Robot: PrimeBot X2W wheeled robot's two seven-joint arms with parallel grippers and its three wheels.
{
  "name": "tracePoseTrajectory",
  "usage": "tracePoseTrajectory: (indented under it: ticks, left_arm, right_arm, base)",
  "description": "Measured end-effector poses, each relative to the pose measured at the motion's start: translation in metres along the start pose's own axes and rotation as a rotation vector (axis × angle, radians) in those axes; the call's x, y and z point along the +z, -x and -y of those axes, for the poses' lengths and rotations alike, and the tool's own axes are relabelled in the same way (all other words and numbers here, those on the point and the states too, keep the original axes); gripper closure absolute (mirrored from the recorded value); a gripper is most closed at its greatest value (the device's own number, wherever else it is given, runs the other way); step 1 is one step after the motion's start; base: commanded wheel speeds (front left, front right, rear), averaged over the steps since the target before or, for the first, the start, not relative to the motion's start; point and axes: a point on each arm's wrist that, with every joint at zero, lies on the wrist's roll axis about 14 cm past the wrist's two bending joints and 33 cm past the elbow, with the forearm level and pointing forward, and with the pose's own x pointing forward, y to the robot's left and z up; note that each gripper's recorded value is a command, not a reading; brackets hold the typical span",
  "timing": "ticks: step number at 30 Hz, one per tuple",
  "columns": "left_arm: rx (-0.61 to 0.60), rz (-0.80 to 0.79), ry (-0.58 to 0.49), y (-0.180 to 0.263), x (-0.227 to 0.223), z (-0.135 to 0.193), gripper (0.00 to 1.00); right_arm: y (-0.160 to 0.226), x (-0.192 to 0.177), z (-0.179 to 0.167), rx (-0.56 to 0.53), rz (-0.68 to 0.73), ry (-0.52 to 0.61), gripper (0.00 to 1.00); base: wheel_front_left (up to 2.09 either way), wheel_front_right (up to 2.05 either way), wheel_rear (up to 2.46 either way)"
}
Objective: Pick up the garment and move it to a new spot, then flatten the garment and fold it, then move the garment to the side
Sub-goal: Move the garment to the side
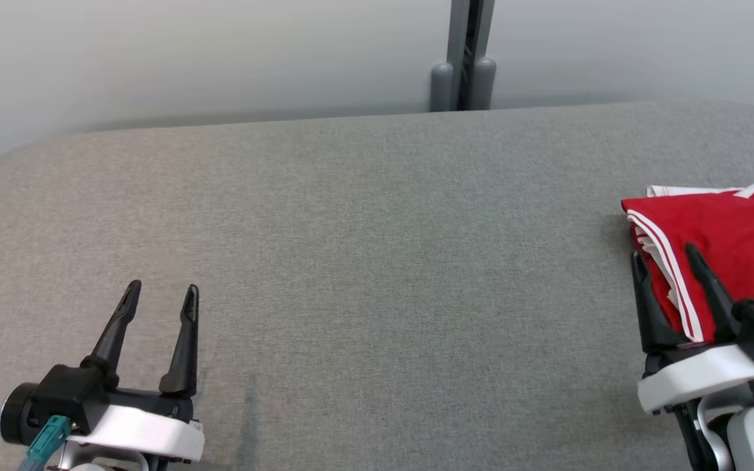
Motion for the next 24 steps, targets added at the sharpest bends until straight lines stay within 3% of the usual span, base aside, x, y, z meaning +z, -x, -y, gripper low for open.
tracePoseTrajectory:
  ticks: [10,24]
  left_arm:
    - [0.026,-0.002,0.010,0.018,0.006,-0.005,0.00]
    - [0.042,-0.007,0.019,0.033,0.010,-0.007,0.00]
  right_arm:
    - [0.018,0.004,-0.017,0.024,-0.012,-0.020,0.00]
    - [0.047,0.016,-0.014,-0.008,0.006,-0.016,0.00]
  base:
    - [0.00,0.00,0.00]
    - [0.00,0.00,0.00]
